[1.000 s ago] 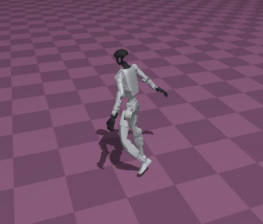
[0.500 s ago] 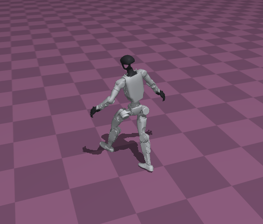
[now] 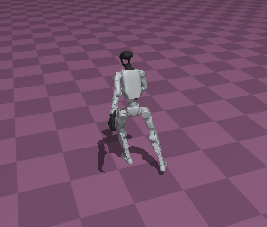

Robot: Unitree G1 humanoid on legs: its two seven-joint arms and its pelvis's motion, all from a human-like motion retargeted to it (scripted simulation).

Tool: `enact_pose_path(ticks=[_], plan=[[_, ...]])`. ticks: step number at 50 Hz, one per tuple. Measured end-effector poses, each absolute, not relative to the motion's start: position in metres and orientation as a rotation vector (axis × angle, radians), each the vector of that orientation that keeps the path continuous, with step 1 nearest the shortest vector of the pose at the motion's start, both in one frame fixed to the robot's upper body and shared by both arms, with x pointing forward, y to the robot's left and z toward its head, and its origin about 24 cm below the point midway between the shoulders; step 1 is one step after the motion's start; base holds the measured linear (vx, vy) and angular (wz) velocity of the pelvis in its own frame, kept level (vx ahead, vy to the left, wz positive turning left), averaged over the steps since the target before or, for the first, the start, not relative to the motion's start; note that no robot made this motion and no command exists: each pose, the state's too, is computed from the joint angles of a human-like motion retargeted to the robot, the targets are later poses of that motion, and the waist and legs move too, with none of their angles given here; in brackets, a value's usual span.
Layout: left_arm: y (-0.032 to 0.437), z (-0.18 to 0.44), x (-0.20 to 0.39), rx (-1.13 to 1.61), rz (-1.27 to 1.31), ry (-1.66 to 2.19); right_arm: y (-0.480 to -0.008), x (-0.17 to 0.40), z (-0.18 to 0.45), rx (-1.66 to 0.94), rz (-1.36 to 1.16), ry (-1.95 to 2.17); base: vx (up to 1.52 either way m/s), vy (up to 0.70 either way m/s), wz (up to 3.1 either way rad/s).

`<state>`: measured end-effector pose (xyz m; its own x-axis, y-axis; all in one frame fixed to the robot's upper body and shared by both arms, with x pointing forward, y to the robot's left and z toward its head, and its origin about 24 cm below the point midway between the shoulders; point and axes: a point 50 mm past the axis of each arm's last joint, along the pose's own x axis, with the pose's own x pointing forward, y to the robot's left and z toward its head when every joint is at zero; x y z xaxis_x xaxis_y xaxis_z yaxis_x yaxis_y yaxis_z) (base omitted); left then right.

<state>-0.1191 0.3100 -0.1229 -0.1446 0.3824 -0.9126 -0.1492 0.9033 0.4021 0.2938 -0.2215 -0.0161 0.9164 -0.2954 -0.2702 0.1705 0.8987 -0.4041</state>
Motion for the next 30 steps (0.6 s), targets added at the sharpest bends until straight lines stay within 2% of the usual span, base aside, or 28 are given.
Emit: enact_pose_path(ticks=[2,5,8,12,15,18,20,22,25,30], plan=[[0.311,-0.129,-0.07,0.258,0.278,1.517,-0.249,0.276,-0.027,-0.319,-0.344,0.397,0.66,0.45,1.3],[0.318,-0.122,0.007,0.531,0.057,1.28,-0.281,0.252,-0.036,-0.192,-0.517,0.438,0.67,0.39,1.43],[0.326,-0.106,0.081,0.854,-0.032,1.05,-0.298,0.24,-0.039,-0.008,-0.695,0.443,0.66,0.3,1.24],[0.345,-0.075,0.159,1.067,-0.068,0.913,-0.304,0.244,-0.043,0.117,-0.753,0.485,0.7,0.19,1.24],[0.37,-0.025,0.213,1.18,-0.065,0.809,-0.307,0.249,-0.041,0.01,-0.624,0.508,0.8,0.05,2.07],[0.382,0.049,0.266,1.36,0.077,0.519,-0.324,0.229,-0.042,-0.076,-0.565,0.501,0.87,-0.11,2.65],[0.37,0.099,0.301,1.41,0.209,0.255,-0.343,0.194,-0.047,-0.047,-0.622,0.512,0.89,-0.28,2.24],[0.338,0.136,0.331,1.342,0.275,0.008,-0.365,0.138,-0.058,0.015,-0.752,0.575,0.96,-0.27,1.65],[0.274,0.177,0.358,1.107,0.225,-0.288,-0.382,0.037,-0.075,0.098,-0.978,0.73,1.0,-0.28,0.94],[0.178,0.224,0.346,0.648,-0.057,-0.615,-0.358,-0.088,-0.098,0.277,-1.325,1.002,0.88,-0.25,0.29]])
